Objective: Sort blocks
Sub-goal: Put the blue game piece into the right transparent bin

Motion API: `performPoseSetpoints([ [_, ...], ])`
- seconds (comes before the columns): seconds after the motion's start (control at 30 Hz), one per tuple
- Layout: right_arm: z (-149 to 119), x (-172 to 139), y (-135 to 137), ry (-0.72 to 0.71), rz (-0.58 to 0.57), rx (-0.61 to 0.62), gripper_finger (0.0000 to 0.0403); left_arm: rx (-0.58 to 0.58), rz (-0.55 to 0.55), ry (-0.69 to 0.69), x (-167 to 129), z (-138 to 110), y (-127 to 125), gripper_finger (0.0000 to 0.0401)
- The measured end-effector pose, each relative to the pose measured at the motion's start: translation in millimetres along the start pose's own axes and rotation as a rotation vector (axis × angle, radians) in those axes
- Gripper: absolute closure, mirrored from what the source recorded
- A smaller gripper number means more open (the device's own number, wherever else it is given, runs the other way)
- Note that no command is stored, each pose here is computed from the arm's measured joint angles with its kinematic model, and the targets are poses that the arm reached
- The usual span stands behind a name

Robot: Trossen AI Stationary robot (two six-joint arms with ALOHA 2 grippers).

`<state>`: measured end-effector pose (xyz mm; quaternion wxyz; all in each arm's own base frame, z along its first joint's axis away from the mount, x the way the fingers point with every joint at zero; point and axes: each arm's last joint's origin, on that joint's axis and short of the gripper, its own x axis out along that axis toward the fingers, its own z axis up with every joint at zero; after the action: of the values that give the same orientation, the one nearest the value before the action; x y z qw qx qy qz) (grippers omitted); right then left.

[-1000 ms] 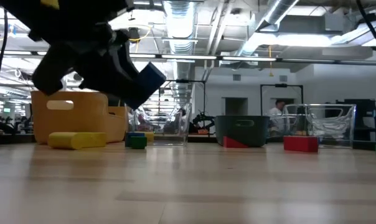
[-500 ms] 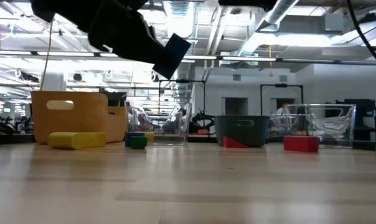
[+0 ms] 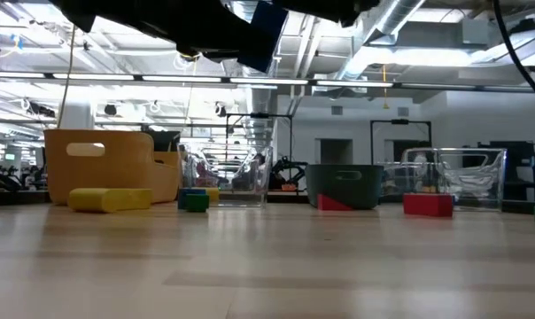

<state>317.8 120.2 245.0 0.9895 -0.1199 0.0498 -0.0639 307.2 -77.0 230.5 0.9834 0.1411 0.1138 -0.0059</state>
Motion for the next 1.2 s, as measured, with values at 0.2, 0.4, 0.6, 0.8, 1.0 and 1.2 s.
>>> performPoseSetpoints([
  [0.2,-7,8,3,-0.024,0.007,-0.007,0.0174,-0.003,-0.008,-0.004,-1,1,-3,0.0306],
  [0.4,-12,13,1,-0.016,0.02,0.014,0.0174,-0.007,-0.012,-0.023,-1,2,-3,0.0306],
  [0.6,-13,13,1,-0.013,0.02,0.021,0.0174,-0.008,-0.023,-0.033,-1,3,-3,0.0306],
  [0.8,-15,13,1,0.008,0.025,0.028,0.0175,-0.011,-0.015,-0.067,-1,7,-2,0.0306],
  [1.0,-15,14,0,0.009,0.02,0.028,0.0219,-0.012,-0.035,-0.074,-1,7,-3,0.0306],
  [1.2,-17,15,-2,0.032,0.019,0.027,0.0318,-0.051,-0.02,-0.057,-1,5,-3,0.0303],
])
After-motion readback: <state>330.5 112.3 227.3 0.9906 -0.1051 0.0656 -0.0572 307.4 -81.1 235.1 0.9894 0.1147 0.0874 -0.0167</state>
